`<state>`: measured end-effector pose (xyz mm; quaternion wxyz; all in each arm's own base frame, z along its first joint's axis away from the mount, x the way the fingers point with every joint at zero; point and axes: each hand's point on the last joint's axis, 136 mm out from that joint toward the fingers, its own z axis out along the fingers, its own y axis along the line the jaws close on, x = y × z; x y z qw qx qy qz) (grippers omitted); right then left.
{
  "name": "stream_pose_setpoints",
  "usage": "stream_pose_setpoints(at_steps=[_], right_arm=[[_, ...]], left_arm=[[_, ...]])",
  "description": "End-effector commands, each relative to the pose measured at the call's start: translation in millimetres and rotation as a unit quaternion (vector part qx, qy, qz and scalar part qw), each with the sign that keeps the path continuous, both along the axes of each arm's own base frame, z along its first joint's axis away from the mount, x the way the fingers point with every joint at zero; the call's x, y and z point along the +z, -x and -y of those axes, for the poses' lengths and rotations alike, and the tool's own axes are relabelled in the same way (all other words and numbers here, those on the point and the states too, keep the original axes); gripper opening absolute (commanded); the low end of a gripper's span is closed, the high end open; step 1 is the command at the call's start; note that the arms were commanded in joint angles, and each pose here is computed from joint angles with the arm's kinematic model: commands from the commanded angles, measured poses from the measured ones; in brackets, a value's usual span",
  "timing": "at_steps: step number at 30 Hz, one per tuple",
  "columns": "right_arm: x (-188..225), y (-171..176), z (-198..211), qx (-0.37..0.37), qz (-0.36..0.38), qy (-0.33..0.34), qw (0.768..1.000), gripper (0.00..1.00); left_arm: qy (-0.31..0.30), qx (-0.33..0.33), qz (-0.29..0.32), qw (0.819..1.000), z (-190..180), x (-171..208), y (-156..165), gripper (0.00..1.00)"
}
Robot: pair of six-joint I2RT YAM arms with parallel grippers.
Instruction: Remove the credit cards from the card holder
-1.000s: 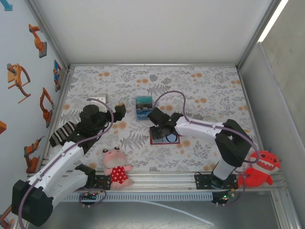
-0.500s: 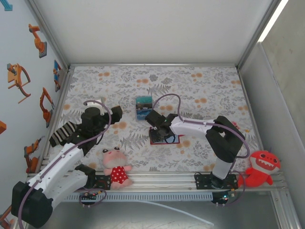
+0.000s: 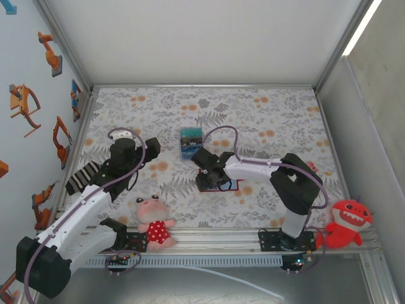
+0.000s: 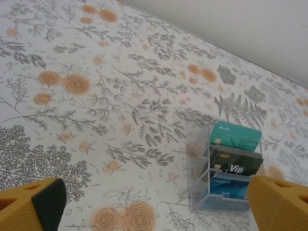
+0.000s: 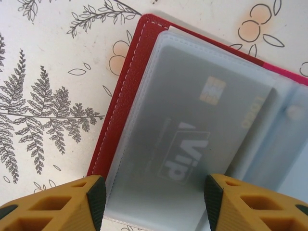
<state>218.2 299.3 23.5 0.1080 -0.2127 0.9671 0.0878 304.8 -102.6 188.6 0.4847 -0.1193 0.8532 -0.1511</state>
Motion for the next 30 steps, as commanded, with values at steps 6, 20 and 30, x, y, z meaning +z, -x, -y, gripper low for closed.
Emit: stream_pose_setpoints(at_steps=[6, 20, 30], right_arm=[[-12, 1, 9, -0.005, -0.001, 0.034, 0.999, 0.52], [-1, -7, 18, -0.006, 0.029, 0.051, 0.998, 0.28], [21, -15, 30, -0.014, 0.071, 0.059, 0.996, 0.26]], left_arm=[[0.015, 0.055, 0.008, 0.998, -17, 12, 2, 0.97], [0.002, 0.026, -0.003, 1.000, -11, 7, 6, 0.97], [0.012, -0.028, 0.005, 1.000, 10, 15, 6, 0.97]])
